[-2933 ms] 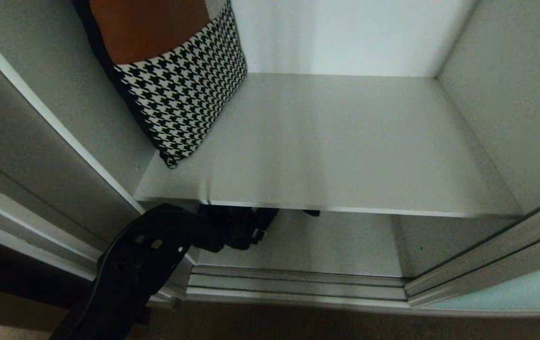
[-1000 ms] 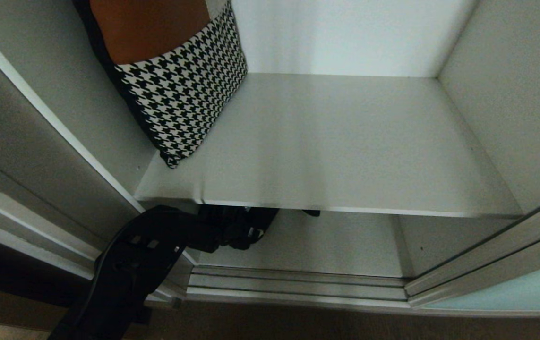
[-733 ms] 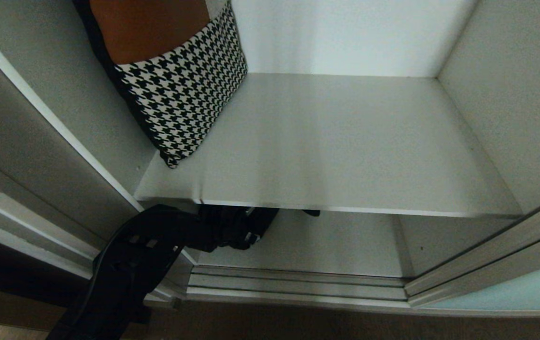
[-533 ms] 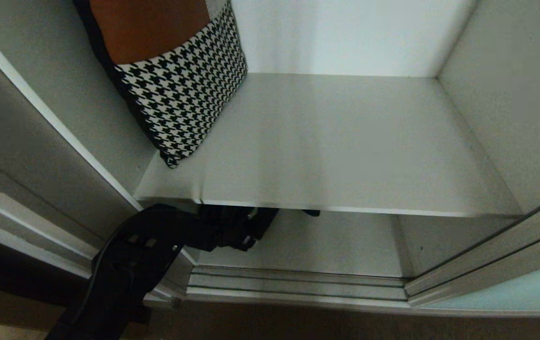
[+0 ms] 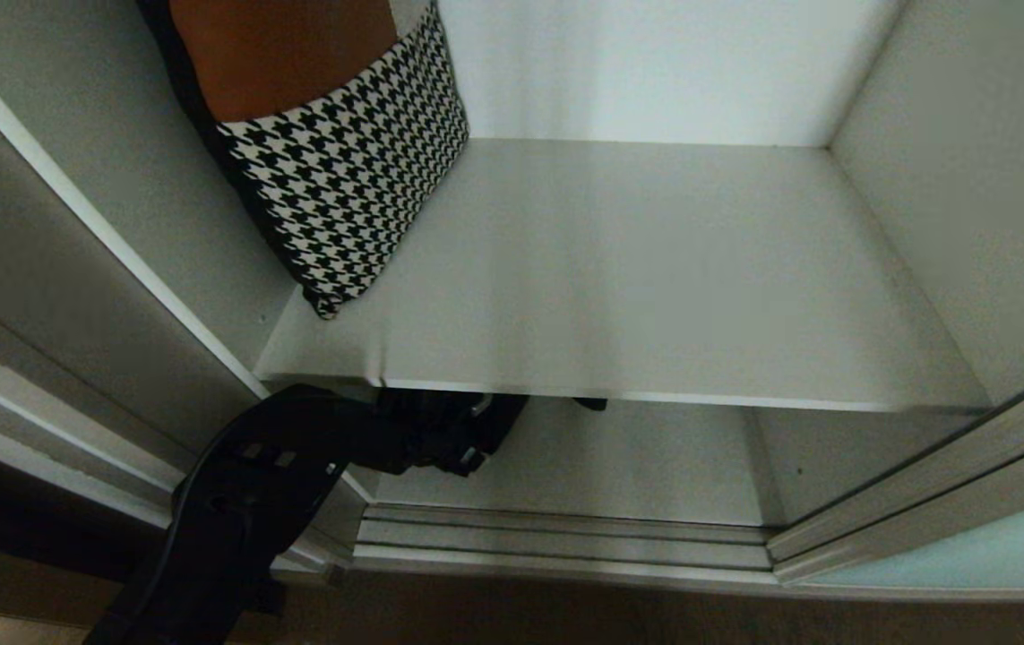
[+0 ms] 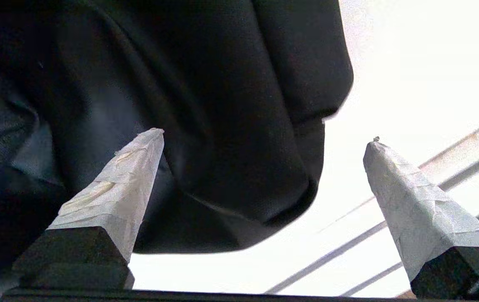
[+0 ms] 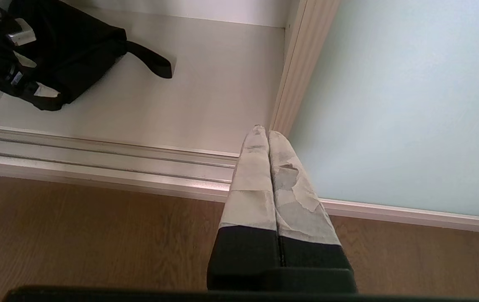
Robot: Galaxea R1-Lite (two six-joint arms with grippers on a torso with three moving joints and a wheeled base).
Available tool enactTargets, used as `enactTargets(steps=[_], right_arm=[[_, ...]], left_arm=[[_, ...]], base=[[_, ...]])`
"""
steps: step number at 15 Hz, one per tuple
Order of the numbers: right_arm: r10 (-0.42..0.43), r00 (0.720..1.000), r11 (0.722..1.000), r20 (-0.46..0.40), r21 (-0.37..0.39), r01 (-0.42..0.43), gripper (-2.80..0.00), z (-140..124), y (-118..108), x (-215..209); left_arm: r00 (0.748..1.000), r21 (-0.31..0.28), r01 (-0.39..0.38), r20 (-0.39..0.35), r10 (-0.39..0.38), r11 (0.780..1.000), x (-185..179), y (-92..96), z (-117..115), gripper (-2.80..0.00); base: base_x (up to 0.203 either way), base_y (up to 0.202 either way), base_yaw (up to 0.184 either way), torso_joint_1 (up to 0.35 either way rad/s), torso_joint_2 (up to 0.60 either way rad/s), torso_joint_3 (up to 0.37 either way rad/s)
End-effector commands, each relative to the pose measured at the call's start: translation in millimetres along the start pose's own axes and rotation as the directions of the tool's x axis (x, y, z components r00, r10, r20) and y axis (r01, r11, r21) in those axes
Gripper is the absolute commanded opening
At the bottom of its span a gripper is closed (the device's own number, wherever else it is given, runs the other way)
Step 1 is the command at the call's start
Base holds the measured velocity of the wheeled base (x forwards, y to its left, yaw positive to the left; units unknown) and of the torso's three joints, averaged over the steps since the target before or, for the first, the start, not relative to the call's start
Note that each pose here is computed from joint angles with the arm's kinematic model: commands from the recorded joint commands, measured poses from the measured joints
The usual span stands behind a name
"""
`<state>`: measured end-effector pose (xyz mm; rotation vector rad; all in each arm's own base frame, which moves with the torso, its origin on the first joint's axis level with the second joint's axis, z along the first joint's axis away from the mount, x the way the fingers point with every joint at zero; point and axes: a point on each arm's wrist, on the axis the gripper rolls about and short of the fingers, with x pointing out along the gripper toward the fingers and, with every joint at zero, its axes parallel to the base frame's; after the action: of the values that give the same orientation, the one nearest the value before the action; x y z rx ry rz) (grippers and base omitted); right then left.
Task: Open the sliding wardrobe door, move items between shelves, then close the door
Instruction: Place the bag on the higher shelf
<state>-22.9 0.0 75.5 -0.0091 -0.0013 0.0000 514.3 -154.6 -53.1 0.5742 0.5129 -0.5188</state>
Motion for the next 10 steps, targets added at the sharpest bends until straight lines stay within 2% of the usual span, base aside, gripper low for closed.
enactTargets(steps=[1,7,9,10], right_arm=[[0.000,1.000,1.000,-0.001,-0.002,0.000,-2.80,-0.4,0.0,0.1],[0.000,1.000,1.000,-0.001,-0.002,0.000,-2.80,-0.3,0.0,0.0],[0.000,1.000,1.000,0.000,-0.001,0.000,-2.80,-0.1,0.0,0.0],[0.000,1.000,1.000,-0.001,0.000,0.000,-2.80,-0.2,0.0,0.0]], left_arm=[[1.000,0.002,0.010,-0.012,-0.010,1.000,-1.2,-0.3,-0.3,0.00],[1.000,-0.004,-0.002,0.011,0.002,1.000,-1.0,0.7,1.3,0.00],[1.000,-0.023,0.005,-0.001,-0.005,1.000,-1.1,0.1,0.4,0.00],[1.000,-0.029,0.013,-0.018,-0.014,0.999,-1.5,-0.6,-0.8,-2.80]], base=[[0.000,0.000,0.000,0.000,0.00,0.000],[0.000,0.000,0.000,0.000,0.00,0.000],[0.000,0.000,0.000,0.000,0.00,0.000],[0.000,0.000,0.000,0.000,0.00,0.000]])
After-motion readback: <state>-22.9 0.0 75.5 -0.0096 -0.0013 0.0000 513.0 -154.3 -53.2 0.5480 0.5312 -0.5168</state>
